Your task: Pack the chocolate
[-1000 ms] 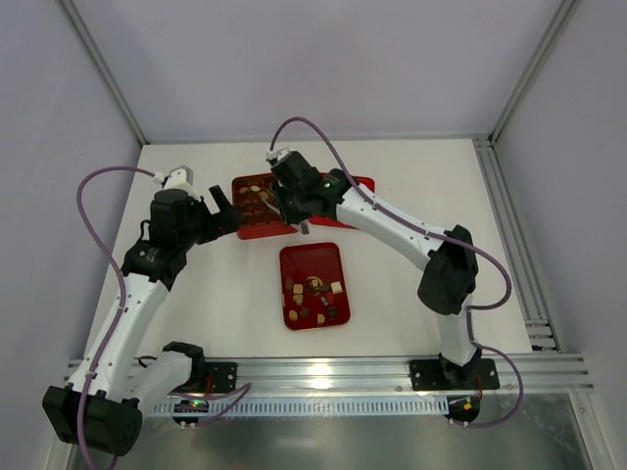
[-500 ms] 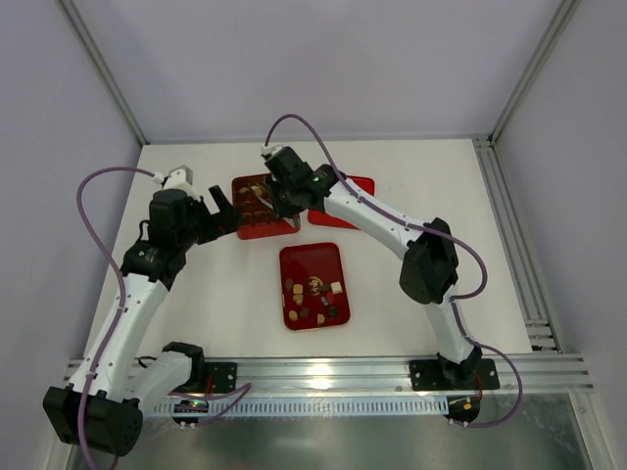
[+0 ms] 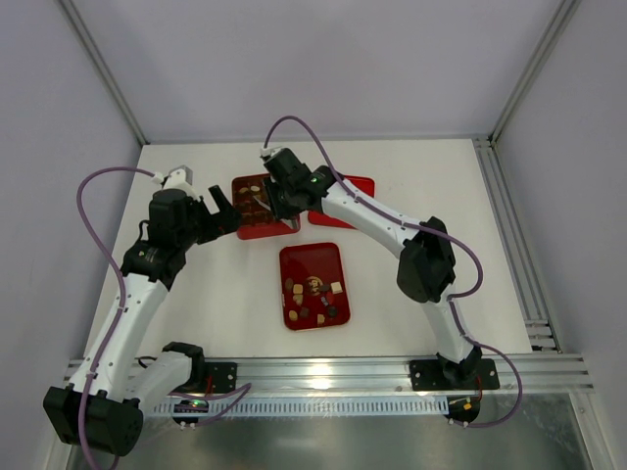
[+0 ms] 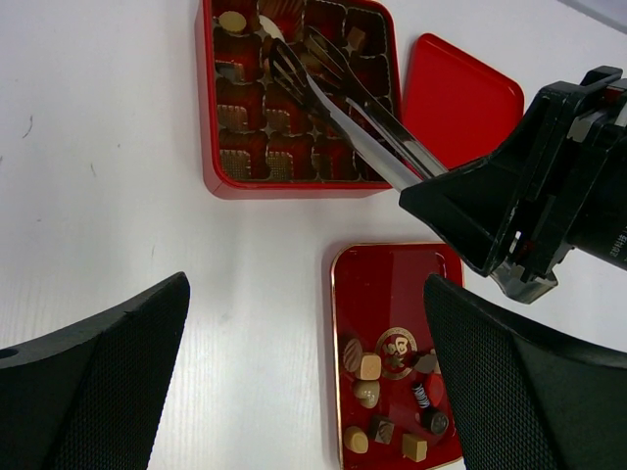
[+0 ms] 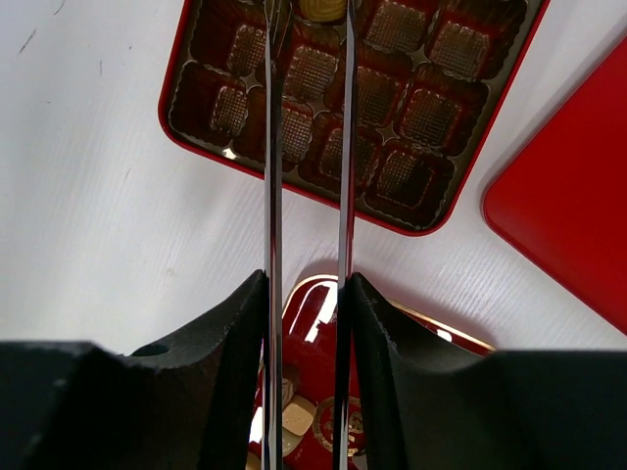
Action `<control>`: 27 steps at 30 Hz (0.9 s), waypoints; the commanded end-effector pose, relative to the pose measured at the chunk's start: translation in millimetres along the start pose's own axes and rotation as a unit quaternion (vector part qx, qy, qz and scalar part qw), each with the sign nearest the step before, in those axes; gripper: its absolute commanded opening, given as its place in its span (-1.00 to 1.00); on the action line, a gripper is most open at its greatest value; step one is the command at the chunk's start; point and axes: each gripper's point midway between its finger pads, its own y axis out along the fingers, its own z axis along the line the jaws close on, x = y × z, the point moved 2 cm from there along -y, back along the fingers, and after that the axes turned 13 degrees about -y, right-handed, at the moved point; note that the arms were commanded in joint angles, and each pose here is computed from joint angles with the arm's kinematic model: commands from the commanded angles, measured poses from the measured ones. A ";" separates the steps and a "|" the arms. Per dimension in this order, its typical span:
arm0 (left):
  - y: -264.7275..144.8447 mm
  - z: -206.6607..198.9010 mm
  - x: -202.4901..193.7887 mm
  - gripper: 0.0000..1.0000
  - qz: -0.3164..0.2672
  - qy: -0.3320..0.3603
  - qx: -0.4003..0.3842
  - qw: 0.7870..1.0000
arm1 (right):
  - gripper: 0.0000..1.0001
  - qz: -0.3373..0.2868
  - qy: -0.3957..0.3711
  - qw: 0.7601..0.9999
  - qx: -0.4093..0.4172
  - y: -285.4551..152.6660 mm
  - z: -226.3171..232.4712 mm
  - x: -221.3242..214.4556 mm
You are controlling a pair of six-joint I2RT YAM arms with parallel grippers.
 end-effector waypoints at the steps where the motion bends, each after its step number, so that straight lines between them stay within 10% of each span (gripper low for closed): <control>1: 0.5 -6.4 7.0 0.99 -0.015 -0.006 -0.018 1.000 | -0.17 -0.052 0.008 0.999 0.010 -12.8 4.7 32.5; 17: 1.3 -6.3 6.5 0.99 -0.014 -0.007 -0.017 1.000 | -0.17 -0.089 0.009 0.996 -0.001 -74.0 -4.3 52.0; 27: 1.5 -6.2 6.3 0.99 -0.013 -0.007 -0.018 1.000 | -0.17 -0.057 0.014 0.998 -0.007 -144.5 -19.8 -18.9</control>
